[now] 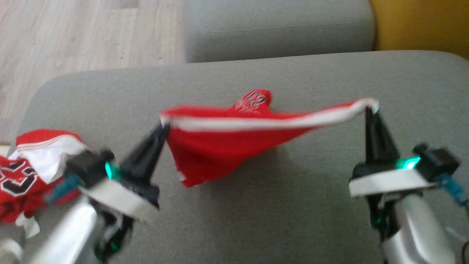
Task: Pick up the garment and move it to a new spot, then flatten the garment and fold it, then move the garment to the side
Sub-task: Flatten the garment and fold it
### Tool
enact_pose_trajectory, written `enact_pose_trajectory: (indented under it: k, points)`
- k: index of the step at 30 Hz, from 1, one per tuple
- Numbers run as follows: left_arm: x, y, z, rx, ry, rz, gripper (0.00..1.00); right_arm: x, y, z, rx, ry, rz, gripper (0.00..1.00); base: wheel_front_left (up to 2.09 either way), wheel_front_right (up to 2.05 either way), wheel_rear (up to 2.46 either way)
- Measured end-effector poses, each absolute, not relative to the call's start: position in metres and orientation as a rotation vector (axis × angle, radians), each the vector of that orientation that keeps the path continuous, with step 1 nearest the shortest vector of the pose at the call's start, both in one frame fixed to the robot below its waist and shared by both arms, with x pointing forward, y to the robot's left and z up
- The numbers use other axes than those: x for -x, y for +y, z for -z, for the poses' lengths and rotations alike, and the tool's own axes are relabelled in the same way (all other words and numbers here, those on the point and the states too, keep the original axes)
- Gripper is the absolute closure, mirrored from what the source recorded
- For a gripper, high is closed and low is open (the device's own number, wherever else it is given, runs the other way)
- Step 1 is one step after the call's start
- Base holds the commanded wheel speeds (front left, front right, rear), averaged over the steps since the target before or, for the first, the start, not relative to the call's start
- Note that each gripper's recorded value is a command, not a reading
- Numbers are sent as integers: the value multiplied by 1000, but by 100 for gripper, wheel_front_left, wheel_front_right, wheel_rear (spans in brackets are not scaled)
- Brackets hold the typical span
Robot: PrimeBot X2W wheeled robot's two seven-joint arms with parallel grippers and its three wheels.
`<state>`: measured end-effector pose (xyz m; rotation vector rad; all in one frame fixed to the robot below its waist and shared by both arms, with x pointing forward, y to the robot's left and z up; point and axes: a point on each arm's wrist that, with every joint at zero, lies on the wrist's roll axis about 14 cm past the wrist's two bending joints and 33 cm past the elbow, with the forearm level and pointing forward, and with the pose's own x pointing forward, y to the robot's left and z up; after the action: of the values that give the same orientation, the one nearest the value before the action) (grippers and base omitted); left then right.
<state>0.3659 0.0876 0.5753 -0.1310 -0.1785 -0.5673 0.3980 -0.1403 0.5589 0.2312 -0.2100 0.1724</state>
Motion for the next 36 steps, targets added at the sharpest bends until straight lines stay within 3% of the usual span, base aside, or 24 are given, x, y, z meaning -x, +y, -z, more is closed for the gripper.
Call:
enact_pose_trajectory:
  k: [8, 12, 19, 28, 36]
  points:
    - [-402, 56, -720, 100, -427, 730, 100, -428, -170, -699, -165, -575, -171, 100, 0, 0, 0]
    - [-428, 38, -751, 90, -454, 780, 100, -458, -181, -733, -148, -612, -163, 100, 0, 0, 0]
    - [-496, -4, -743, 66, -407, 823, 100, -529, -211, -729, -101, -529, -98, 100, 0, 0, 0]
    - [-557, -33, -726, -37, -535, 822, 100, -578, -241, -747, -43, -602, -30, 100, 0, 0, 0]
    - [-544, -48, -634, -72, -403, 880, 100, -574, -243, -650, -62, -402, -31, 100, 0, 0, 0]
